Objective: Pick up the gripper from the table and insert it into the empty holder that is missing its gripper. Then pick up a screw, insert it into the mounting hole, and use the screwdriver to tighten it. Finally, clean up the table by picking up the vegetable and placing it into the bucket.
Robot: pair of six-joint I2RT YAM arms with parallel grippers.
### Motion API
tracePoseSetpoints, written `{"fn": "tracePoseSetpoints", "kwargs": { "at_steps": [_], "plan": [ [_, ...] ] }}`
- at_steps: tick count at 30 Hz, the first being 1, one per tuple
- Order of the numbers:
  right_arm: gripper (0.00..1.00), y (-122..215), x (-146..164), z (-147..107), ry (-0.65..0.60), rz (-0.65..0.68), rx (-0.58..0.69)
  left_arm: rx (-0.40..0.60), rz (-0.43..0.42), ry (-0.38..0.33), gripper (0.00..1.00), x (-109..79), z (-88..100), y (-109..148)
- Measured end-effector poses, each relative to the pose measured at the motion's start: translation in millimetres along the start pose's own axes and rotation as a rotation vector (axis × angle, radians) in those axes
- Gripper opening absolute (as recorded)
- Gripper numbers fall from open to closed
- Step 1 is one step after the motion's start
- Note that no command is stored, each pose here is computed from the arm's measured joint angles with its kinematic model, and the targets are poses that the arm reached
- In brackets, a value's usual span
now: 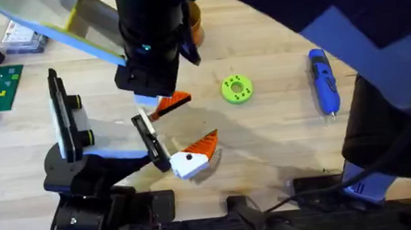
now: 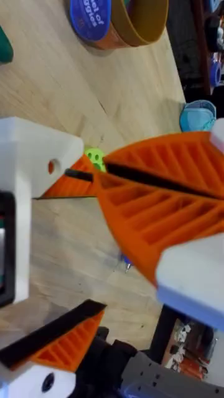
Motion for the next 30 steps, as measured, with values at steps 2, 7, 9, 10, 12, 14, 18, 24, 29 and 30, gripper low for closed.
{"fn": "tracePoseSetpoints", "kwargs": {
  "at_steps": [2, 7, 9, 10, 12, 14, 18, 24, 29, 30],
  "plan": [
    [0.003, 0.0, 0.0, 0.0, 0.000, 0.000, 0.000, 0.000, 0.000, 0.000, 0.990, 0.0, 0.0, 0.0],
    [0.003, 0.0, 0.0, 0.0, 0.000, 0.000, 0.000, 0.000, 0.000, 0.000, 0.990, 0.0, 0.0, 0.0],
    [0.003, -0.1, 0.0, 0.0, 0.000, 0.000, 0.000, 0.000, 0.000, 0.000, 0.990, 0.0, 0.0, 0.0],
    [0.003, 0.0, 0.0, -0.1, 0.000, 0.000, 0.000, 0.000, 0.000, 0.000, 0.990, 0.0, 0.0, 0.0],
    [0.003, -0.1, 0.0, 0.0, 0.000, 0.000, 0.000, 0.000, 0.000, 0.000, 0.990, 0.0, 0.0, 0.0],
    [0.003, 0.0, 0.0, 0.0, 0.000, 0.000, 0.000, 0.000, 0.000, 0.000, 0.990, 0.0, 0.0, 0.0],
    [0.003, 0.0, 0.0, -0.1, 0.000, 0.000, 0.000, 0.000, 0.000, 0.000, 0.990, 0.0, 0.0, 0.0],
    [0.003, -3.8, -0.7, 0.5, -0.001, 0.005, 0.008, 0.000, 0.000, 0.000, 0.990, 0.0, 0.0, 0.0],
    [0.003, -8.8, -1.6, 1.2, -0.002, 0.010, 0.019, 0.000, 0.000, 0.000, 0.990, 0.0, 0.0, 0.0],
    [0.003, -9.2, -1.6, 1.3, -0.002, 0.011, 0.019, 0.000, 0.000, 0.000, 0.990, 0.0, 0.0, 0.0]
  ]
}}
Point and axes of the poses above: each hand's point on the last joint's axis, 136 mm out from that joint toward the fingers, its own y axis back along the fingers, its own x axis along the line the jaws close on, z = x × y, the point moved 8 cm from there along y, back along the fingers, and after that the axes turned 11 degrees about y, right-handed, at the moved point
